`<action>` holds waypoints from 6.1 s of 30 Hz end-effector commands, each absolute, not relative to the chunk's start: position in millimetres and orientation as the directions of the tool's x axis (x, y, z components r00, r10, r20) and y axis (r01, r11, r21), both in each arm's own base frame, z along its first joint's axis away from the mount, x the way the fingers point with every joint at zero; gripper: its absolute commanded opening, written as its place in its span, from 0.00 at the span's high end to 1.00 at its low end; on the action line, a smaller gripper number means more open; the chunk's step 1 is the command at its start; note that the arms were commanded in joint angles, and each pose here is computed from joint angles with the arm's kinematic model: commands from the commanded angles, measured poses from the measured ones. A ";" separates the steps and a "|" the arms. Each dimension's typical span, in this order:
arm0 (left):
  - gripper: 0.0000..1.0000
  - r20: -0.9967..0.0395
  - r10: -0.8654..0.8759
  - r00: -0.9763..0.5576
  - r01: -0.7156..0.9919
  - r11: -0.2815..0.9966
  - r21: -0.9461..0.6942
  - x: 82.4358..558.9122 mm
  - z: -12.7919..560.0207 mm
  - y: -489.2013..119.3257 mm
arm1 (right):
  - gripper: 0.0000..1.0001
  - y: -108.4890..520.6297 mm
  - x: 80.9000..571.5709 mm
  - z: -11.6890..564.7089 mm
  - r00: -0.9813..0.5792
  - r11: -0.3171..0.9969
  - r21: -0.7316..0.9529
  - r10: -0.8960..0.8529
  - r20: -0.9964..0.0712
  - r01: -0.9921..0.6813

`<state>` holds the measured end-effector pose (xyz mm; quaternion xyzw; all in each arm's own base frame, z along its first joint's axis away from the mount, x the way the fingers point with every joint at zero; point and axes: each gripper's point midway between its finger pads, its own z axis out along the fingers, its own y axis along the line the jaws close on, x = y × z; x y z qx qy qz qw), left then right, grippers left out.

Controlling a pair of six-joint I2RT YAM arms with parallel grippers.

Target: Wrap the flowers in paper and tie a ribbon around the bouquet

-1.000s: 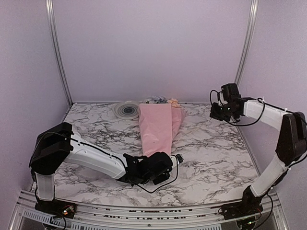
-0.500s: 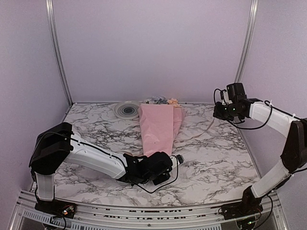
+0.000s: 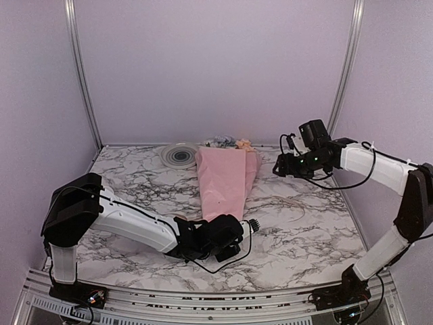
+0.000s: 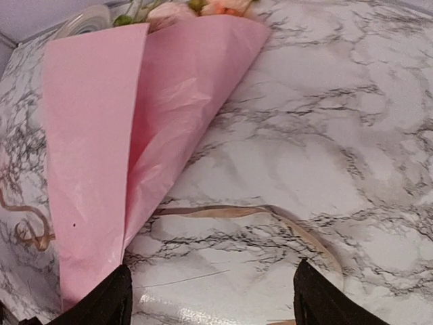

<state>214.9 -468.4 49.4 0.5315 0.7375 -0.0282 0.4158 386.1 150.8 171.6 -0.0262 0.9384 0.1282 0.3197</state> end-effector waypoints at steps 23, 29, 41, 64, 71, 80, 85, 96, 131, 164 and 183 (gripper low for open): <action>1.00 -0.627 0.773 -0.092 0.812 0.423 0.402 217.3 45.9 -468.7 | 0.41 338.6 305.0 53.3 -0.950 0.583 0.749 -0.178 -0.258 -0.313; 1.00 -0.635 0.766 -0.097 0.810 0.431 0.397 218.5 48.6 -468.4 | 0.54 346.7 305.7 49.4 -0.956 0.545 0.786 -0.171 -0.237 -0.292; 0.64 -0.673 0.730 -0.121 0.853 0.423 0.305 210.3 59.6 -471.5 | 1.00 340.5 308.7 32.9 -0.975 0.568 0.792 -0.137 -0.178 -0.224; 0.59 -0.458 0.456 -0.763 0.531 0.847 -0.042 260.5 46.5 -319.5 | 1.00 332.4 313.8 31.8 -0.972 0.617 0.751 -0.127 -0.200 -0.235; 0.58 -0.410 0.451 -0.793 0.491 0.871 0.009 260.7 23.7 -305.2 | 1.00 330.9 313.8 31.9 -0.970 0.626 0.741 -0.131 -0.207 -0.242; 0.76 -0.418 0.470 -0.777 0.495 0.867 0.055 270.2 20.1 -306.2 | 1.00 329.2 314.5 32.8 -0.968 0.634 0.734 -0.128 -0.214 -0.246; 0.76 -0.439 0.486 -0.756 0.510 0.857 0.069 276.3 27.1 -310.6 | 1.00 328.7 314.6 32.3 -0.968 0.634 0.733 -0.129 -0.214 -0.247; 0.76 -0.415 0.490 -0.766 0.524 0.851 0.039 281.4 21.5 -312.5 | 1.00 327.5 313.9 30.3 -0.968 0.641 0.727 -0.133 -0.214 -0.248; 1.00 -0.725 0.344 -0.597 0.695 0.674 -0.252 341.7 94.5 -461.9 | 1.00 325.2 311.6 21.3 -0.974 0.654 0.723 -0.119 -0.193 -0.223; 1.00 -0.556 0.398 -0.729 0.637 0.692 -0.340 336.6 9.9 -468.3 | 0.40 70.0 338.0 26.8 -0.978 0.996 0.056 0.081 -0.190 0.072; 1.00 -0.579 0.410 -0.705 0.656 0.687 -0.312 340.3 17.5 -466.7 | 1.00 35.4 381.0 267.7 -0.623 0.960 0.278 0.191 -0.758 -0.044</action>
